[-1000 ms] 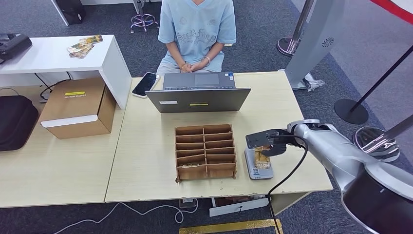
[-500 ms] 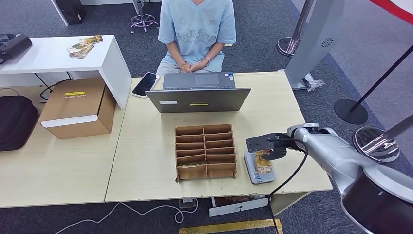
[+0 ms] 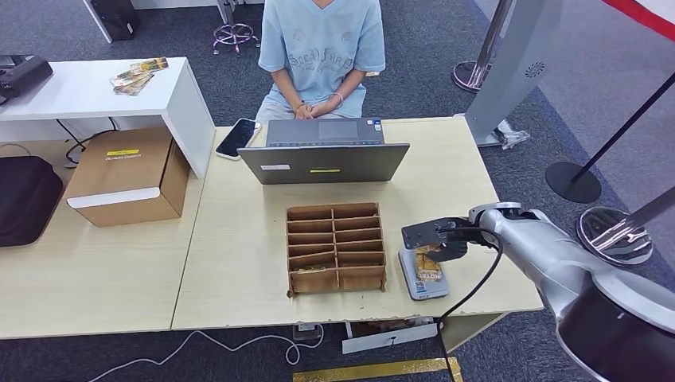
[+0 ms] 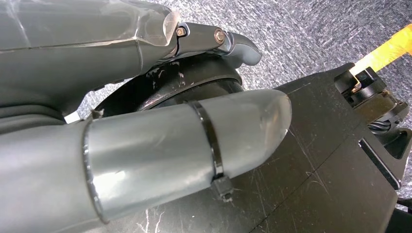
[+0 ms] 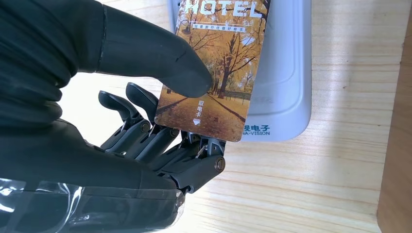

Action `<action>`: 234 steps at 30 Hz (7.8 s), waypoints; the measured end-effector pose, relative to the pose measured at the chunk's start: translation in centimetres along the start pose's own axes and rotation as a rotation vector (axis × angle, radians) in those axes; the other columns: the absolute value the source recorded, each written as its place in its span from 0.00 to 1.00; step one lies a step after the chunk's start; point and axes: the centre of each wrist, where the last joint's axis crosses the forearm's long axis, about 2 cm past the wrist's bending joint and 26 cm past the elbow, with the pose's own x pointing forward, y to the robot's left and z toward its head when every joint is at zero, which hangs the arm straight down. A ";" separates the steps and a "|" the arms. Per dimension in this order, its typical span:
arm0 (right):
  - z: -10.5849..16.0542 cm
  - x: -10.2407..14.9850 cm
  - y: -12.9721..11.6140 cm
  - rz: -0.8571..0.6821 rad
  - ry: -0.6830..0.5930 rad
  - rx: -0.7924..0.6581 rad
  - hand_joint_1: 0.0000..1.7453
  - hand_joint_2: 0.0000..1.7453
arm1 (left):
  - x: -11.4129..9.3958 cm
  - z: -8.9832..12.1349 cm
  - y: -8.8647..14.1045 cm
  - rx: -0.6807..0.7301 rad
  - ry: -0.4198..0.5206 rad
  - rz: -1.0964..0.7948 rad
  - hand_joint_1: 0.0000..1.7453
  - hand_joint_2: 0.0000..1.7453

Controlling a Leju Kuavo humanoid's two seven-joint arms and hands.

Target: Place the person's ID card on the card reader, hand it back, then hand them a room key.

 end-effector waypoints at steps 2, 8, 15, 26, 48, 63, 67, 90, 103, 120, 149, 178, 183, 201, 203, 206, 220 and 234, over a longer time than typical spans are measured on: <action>0.0 0.1 0.0 -0.002 -0.011 -0.001 1.00 1.00 | 0.0 0.0 0.0 0.000 0.000 0.000 0.00 0.00; 0.1 0.1 -0.2 -0.017 -0.055 0.007 1.00 1.00 | 0.0 0.0 0.0 0.000 -0.003 0.003 0.00 0.00; 0.8 0.5 -1.2 -0.002 -0.048 0.033 1.00 1.00 | 0.0 0.0 0.0 0.001 -0.003 0.005 0.00 0.00; 1.5 0.5 -1.8 -0.015 -0.047 0.095 1.00 1.00 | 0.0 0.0 0.0 0.000 -0.014 -0.001 0.00 0.00; 3.1 1.1 -3.7 -0.047 -0.108 0.118 1.00 1.00 | 0.0 0.0 -0.1 -0.005 -0.023 -0.009 0.00 0.00; 9.9 0.3 -4.8 -0.158 -0.839 -0.205 1.00 1.00 | -0.3 0.1 -0.1 -0.001 -0.036 0.036 0.00 0.00; 10.8 0.6 -4.2 -0.134 -0.926 -0.235 1.00 1.00 | -0.3 0.1 -0.1 -0.001 -0.036 0.038 0.00 0.00; 8.2 14.9 -3.7 -0.715 -1.373 -1.328 1.00 1.00 | -0.1 0.2 -0.4 -0.002 -0.048 0.004 0.00 0.00; 9.5 21.8 -10.8 0.385 -0.439 -1.885 1.00 1.00 | 0.0 0.2 -0.5 0.001 -0.059 -0.031 0.00 0.00; 6.9 25.0 -12.6 0.701 0.009 -1.361 1.00 1.00 | 0.1 0.2 -0.5 0.002 -0.043 -0.024 0.00 0.00; 7.8 22.2 -13.9 0.429 0.141 -1.301 1.00 1.00 | 0.3 0.2 -0.5 -0.001 -0.040 -0.052 0.00 0.00; 7.7 20.5 -14.0 0.307 0.082 -1.293 0.00 1.00 | 0.3 0.2 -0.5 -0.001 -0.038 -0.046 0.00 0.00; 7.7 20.5 -13.9 0.290 0.059 -1.304 0.00 1.00 | 0.3 0.2 -0.5 -0.001 -0.038 -0.046 0.00 0.00; 4.3 9.7 -8.2 -0.390 -0.619 -1.336 0.00 1.00 | 0.1 0.2 -0.5 0.003 -0.041 0.002 0.00 0.00; 4.1 7.3 -6.1 -0.513 -0.713 -1.325 0.00 1.00 | 0.0 0.2 -0.6 0.003 -0.046 0.008 0.00 0.00; 4.3 4.0 -2.2 -0.674 -0.886 -1.309 0.00 1.00 | -0.1 0.3 -0.6 0.004 -0.049 0.017 0.00 0.00; 8.3 0.3 15.7 -1.217 -1.624 -1.192 0.00 1.00 | -0.2 0.3 -0.6 0.004 -0.060 0.011 0.00 0.00; 3.7 8.4 22.3 -0.756 -0.668 -1.718 0.00 1.00 | -0.4 0.3 -0.6 0.019 -0.109 0.000 0.00 1.00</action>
